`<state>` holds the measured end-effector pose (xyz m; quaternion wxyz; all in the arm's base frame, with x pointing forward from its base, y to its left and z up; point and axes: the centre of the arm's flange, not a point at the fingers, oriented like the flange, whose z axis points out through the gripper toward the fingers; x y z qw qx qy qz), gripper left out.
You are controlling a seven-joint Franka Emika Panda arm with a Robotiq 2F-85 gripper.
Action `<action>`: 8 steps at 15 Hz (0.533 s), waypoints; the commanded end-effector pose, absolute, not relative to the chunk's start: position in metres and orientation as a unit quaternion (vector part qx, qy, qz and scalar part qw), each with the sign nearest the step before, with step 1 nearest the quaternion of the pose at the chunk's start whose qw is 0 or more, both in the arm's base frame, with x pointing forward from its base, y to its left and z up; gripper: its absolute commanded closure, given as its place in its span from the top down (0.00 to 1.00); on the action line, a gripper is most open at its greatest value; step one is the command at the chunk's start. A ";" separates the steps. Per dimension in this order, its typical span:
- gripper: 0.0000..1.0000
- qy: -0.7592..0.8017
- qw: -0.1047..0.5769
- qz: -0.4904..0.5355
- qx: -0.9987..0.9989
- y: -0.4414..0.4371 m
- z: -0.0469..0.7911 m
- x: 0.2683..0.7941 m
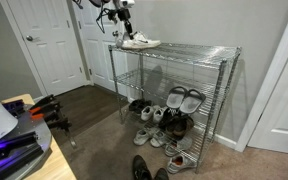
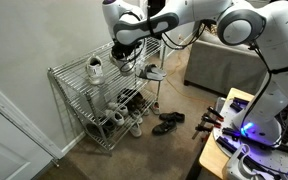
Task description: Correctly position the sneakers
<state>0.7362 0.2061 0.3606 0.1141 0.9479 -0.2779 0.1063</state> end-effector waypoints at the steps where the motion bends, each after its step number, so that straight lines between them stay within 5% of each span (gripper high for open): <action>1: 0.03 -0.289 0.136 0.131 0.939 0.188 0.360 0.748; 8: 0.04 -0.278 0.160 0.160 0.933 0.186 0.380 0.767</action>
